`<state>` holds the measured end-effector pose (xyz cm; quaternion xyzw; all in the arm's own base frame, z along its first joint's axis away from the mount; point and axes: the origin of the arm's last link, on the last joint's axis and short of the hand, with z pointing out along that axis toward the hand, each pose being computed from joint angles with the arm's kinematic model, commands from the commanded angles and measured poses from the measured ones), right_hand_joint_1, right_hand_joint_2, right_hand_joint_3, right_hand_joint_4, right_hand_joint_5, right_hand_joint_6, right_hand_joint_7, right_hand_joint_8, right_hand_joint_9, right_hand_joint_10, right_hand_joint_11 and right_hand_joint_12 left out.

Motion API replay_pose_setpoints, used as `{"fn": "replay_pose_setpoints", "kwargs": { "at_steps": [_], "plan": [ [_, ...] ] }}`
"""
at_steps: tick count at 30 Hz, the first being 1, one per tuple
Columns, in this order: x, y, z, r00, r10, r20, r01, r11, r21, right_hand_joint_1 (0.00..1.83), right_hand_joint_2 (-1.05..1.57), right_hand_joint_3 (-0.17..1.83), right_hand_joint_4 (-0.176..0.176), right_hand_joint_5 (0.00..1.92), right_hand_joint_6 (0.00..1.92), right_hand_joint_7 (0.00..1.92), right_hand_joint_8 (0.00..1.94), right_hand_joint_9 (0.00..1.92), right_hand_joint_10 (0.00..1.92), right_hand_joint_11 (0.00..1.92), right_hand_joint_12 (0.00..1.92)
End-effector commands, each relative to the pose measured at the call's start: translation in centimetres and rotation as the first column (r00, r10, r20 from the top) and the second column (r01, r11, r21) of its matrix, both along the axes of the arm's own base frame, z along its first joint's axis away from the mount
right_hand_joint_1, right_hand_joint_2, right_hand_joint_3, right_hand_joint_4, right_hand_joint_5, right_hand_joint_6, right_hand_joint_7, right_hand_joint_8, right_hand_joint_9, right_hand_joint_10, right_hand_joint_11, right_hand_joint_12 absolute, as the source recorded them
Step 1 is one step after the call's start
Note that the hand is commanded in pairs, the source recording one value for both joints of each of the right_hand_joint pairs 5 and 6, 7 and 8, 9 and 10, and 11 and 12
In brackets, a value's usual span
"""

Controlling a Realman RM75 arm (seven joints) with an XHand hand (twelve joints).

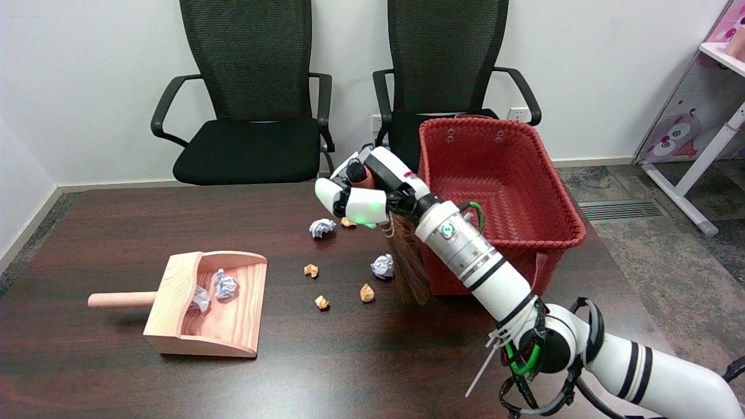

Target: Sweep the paper ball into the dustpan.

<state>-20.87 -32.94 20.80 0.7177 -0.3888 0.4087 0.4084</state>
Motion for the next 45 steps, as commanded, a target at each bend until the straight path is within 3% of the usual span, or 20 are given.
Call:
{"fn": "replay_pose_setpoints", "kwargs": {
  "at_steps": [1, 12, 21, 22, 23, 34, 45],
  "plan": [
    [-2.2, -0.2, 0.1, 0.996, -0.053, -0.07, 0.054, 0.999, 0.007, 0.9, 0.96, 1.48, 0.157, 1.92, 1.92, 1.92, 1.92, 1.92, 1.92, 1.92, 1.92],
    [-3.8, -3.3, -1.6, 0.984, -0.081, -0.161, 0.089, 0.995, 0.045, 0.89, 0.93, 1.52, 0.153, 1.92, 1.92, 1.92, 1.92, 1.92, 1.92, 1.92, 1.92],
    [-5.6, -4.1, -3.3, 0.984, -0.159, -0.074, 0.164, 0.984, 0.067, 0.87, 0.86, 1.58, 0.141, 1.92, 1.92, 1.92, 1.92, 1.92, 1.92, 1.92, 1.92],
    [-5.6, -4.2, -3.4, 0.984, -0.162, -0.069, 0.167, 0.984, 0.069, 0.87, 0.85, 1.59, 0.124, 1.92, 1.92, 1.92, 1.92, 1.92, 1.92, 1.92, 1.92],
    [-5.6, -4.3, -3.7, 0.985, -0.166, -0.053, 0.17, 0.983, 0.073, 0.86, 0.84, 1.6, 0.033, 1.92, 1.92, 1.92, 1.92, 1.92, 1.92, 1.92, 1.92],
    [-4.7, -5.6, -6.1, 0.978, -0.203, 0.049, 0.195, 0.973, 0.127, 0.84, 0.83, 1.57, 0.028, 1.92, 1.92, 1.92, 1.92, 1.92, 1.92, 1.92, 1.92],
    [-3.7, -6.3, -7.6, 0.931, -0.264, 0.25, 0.219, 0.956, 0.195, 0.81, 0.75, 1.61, 0.023, 1.92, 1.92, 1.92, 1.92, 1.92, 1.92, 1.92, 1.92]
  ]
}}
